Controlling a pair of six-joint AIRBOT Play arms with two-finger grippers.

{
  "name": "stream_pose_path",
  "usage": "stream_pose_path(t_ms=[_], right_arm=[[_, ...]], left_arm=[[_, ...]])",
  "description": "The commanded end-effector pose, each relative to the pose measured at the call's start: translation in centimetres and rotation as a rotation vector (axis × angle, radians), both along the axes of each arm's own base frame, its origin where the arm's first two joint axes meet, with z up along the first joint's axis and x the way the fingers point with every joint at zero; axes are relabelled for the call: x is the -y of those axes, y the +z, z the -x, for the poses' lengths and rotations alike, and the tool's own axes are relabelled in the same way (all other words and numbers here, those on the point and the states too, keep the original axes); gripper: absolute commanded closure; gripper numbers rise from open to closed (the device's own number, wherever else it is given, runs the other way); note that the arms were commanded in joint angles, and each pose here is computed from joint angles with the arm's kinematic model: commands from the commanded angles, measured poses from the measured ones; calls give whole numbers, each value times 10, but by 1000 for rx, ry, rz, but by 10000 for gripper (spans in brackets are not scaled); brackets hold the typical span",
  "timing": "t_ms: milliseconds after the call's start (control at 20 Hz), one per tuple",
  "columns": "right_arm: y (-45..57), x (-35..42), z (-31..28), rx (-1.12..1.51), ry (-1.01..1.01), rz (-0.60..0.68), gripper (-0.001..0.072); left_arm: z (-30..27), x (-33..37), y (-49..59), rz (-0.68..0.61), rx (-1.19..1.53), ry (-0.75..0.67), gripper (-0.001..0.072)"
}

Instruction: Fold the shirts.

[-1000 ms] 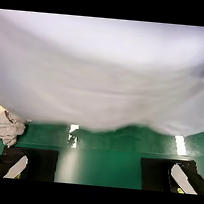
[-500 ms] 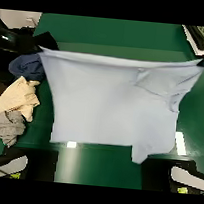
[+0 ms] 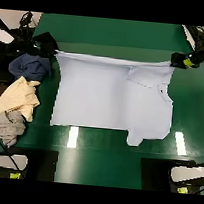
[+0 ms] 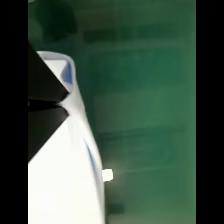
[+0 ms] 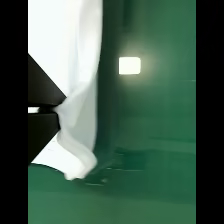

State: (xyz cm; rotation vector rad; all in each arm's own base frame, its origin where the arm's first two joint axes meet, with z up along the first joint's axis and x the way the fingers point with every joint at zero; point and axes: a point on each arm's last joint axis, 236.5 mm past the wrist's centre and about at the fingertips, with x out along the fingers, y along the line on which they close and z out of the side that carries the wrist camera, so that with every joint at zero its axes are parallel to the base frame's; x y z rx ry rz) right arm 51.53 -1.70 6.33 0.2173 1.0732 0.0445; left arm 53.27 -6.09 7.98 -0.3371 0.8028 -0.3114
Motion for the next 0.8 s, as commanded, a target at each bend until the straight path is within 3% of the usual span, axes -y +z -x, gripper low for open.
stream_pose_path(t_ms=[0, 350, 750], right_arm=[[6, 8, -31, 123, -38, 19, 699], [-33, -2, 28, -133, 48, 43, 699], [-93, -3, 100, -264, 21, 28, 696]], left_arm=[[-16, -9, -1, -48, 73, 7, 684], [54, 7, -64, -117, -204, -218, 685], [96, 8, -124, -101, -360, -225, 684]])
